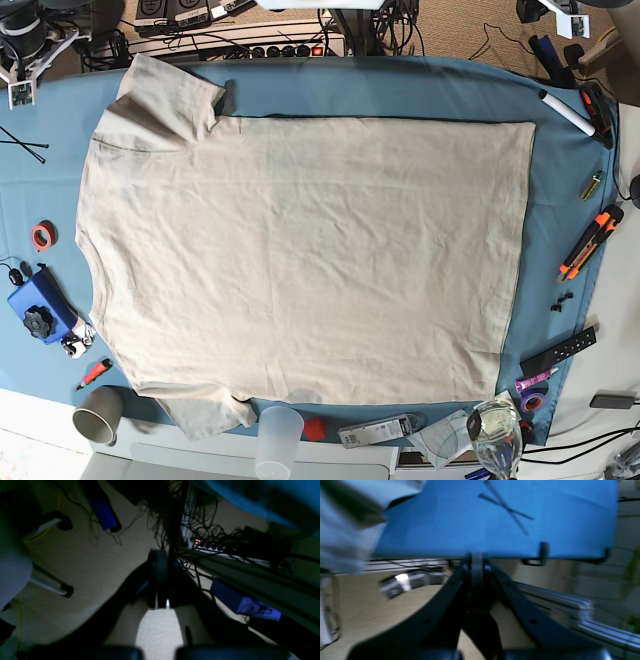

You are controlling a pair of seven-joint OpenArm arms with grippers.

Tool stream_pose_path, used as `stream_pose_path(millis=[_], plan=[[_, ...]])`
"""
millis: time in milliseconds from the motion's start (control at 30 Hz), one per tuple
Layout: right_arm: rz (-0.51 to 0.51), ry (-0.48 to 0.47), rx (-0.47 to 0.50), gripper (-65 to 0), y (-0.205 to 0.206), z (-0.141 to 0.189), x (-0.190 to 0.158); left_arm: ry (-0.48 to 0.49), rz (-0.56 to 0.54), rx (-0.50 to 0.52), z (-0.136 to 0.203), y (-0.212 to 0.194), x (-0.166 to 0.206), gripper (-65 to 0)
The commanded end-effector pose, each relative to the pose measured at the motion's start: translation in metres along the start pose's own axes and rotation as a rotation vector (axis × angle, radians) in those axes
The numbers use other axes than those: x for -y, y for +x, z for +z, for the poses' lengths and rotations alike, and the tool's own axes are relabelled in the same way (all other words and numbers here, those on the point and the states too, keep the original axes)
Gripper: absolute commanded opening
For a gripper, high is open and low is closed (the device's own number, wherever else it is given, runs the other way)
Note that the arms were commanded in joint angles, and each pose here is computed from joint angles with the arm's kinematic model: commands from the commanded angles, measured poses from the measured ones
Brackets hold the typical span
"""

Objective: Fold the T-shirt properly
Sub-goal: 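Move the right gripper down to the shirt's shoulder corner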

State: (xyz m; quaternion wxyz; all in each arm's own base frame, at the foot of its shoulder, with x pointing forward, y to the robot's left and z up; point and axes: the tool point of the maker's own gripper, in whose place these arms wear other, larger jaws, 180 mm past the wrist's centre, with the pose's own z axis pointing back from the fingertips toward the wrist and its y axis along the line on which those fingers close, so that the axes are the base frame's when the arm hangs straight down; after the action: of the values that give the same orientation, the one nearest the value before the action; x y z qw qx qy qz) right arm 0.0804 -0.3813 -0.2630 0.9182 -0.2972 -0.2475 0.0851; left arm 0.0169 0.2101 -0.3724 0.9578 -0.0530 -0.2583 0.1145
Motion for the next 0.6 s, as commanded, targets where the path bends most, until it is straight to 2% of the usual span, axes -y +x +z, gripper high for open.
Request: stream_pose_path(millis=[0, 100, 133, 233, 300, 467, 567], plan=[[0.022, -0.036, 0.019, -65.0, 0.006, 0.003, 0.009, 0.000, -0.009, 0.007, 0.005, 0.002, -0.001, -65.0], [0.022, -0.049, 0.022, -65.0, 0.008, 0.002, 0.011, 0.000, -0.008, 0.007, 0.005, 0.002, -0.001, -65.0], [0.019, -0.049, 0.020, -62.3, 0.007, 0.002, 0.011, 0.000, -0.008, 0.007, 0.005, 0.002, -0.001, -65.0], [-0.026, -0.091, 0.014, -46.5, 0.006, 0.002, 0.019, 0.000, -0.009, 0.007, 0.005, 0.002, -0.001, -65.0], [-0.039, -0.123, 0.011, -39.4, 0.005, 0.003, 0.025, 0.000, -0.008, 0.007, 0.005, 0.002, -0.001, -65.0], [-0.048, -0.127, -0.001, -38.5, 0.003, 0.003, 0.025, 0.000, -0.009, 0.011, 0.005, 0.003, -0.001, -65.0], [-0.106, -0.042, 0.034, -38.6, 0.010, 0.001, 0.010, -0.001, -0.009, 0.012, 0.005, 0.003, -0.001, -65.0]])
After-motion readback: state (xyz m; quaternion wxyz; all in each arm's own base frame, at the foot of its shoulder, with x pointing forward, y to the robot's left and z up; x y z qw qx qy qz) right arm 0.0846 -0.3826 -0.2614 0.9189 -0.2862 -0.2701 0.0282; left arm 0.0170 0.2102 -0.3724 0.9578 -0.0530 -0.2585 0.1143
